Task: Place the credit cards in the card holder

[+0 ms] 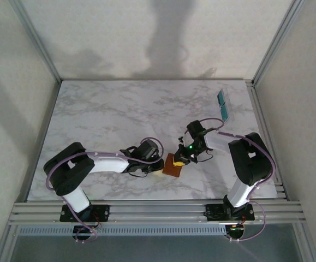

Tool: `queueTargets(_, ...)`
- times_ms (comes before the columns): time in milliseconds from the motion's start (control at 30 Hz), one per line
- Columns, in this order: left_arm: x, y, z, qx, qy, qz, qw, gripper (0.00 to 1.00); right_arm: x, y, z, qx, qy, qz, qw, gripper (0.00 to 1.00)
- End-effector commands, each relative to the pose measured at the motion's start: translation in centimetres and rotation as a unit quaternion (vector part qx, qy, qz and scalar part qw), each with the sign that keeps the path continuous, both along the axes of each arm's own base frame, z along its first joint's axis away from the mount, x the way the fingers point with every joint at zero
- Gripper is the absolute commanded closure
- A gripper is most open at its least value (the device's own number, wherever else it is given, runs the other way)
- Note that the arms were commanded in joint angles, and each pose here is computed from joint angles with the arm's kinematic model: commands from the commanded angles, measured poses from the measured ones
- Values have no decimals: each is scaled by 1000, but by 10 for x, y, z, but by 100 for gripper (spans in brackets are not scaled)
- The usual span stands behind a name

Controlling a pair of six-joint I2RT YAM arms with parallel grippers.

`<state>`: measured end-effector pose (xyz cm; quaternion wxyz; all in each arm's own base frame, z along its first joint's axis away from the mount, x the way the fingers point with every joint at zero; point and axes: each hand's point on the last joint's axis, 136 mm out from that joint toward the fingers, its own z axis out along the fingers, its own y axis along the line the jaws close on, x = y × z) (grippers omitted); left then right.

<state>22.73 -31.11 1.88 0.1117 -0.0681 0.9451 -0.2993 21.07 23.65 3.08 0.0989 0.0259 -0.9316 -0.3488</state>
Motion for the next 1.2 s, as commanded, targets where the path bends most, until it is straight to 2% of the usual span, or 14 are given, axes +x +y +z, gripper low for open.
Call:
queueTargets(0,-1,17,0,35,-3,6,999,79,-25,-14,-12,-27,41,10,999,100)
queueTargets(300,-6,-2,-5,2,9,-27,1000,77,-7,-1,22,45,24,6,999,100)
queueTargets(700,-5,-1,-5,7,9,-24,1000,77,-5,2,20,63,29,13,997,100)
queueTargets(967,6,25,15,16,-19,9,1000,77,1,6,32,82,-8,40,996,97)
queueTargets(1167,22,67,32,21,-43,57,997,78,-3,17,23,45,-35,82,995,97)
